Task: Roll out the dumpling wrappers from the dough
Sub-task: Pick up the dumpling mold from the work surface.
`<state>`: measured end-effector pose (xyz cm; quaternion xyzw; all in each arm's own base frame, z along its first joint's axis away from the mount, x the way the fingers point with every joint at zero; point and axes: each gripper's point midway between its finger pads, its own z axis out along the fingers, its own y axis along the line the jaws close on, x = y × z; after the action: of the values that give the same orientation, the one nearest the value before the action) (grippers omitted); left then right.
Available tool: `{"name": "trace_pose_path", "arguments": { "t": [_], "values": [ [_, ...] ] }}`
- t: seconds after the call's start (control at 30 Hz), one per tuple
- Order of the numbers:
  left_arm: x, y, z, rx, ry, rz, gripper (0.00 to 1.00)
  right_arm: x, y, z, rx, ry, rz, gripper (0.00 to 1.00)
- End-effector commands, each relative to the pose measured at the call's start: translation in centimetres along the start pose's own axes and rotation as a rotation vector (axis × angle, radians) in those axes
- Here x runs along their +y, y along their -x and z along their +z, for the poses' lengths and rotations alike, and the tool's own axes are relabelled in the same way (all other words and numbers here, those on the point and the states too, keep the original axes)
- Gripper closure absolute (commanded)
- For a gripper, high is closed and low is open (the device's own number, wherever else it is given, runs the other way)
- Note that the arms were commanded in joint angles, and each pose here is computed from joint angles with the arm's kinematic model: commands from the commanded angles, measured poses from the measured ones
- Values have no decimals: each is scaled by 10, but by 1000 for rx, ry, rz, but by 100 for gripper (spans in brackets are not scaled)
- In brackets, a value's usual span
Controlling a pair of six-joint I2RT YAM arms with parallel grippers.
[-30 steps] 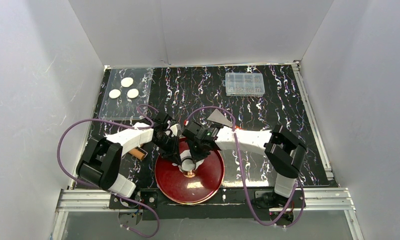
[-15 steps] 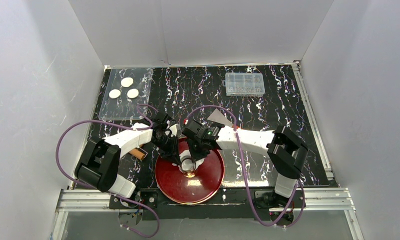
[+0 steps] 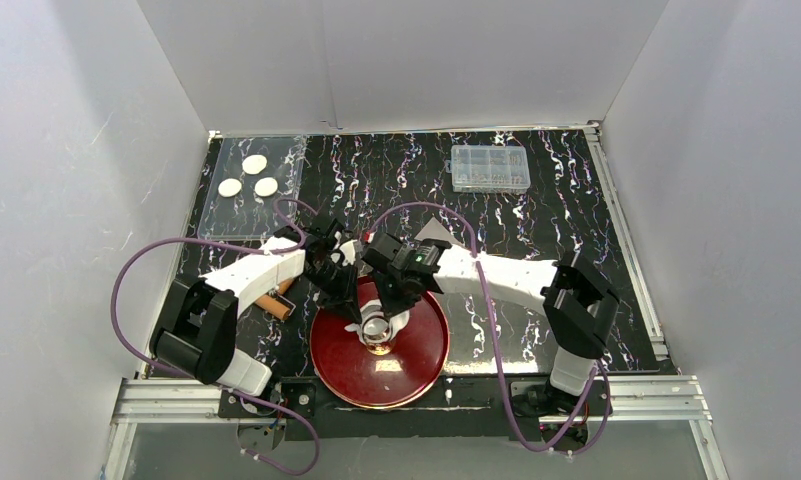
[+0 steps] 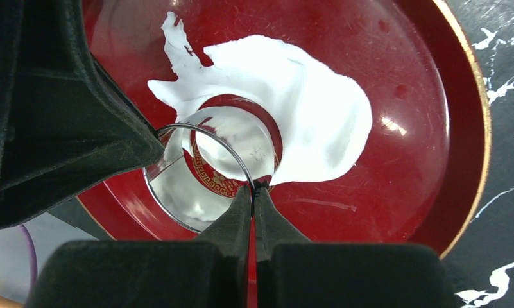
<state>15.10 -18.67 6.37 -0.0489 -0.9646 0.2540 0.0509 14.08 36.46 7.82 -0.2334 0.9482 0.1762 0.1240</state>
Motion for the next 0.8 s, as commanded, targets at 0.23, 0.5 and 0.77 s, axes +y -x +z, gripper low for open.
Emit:
{"name": "trace_pose_path", "arguments": {
  "t": [0.23, 0.5, 0.77],
  "values": [
    [-23, 35, -45, -132, 12, 115, 100, 2, 22, -69, -101, -10, -79, 99],
    [-51, 48, -49, -130, -97, 195, 100, -16, 14, -77, -124, -58, -63, 99],
    [-65, 58, -48, -154, -110, 270, 100, -26, 12, -80, -152, -53, -15, 99]
  ]
}}
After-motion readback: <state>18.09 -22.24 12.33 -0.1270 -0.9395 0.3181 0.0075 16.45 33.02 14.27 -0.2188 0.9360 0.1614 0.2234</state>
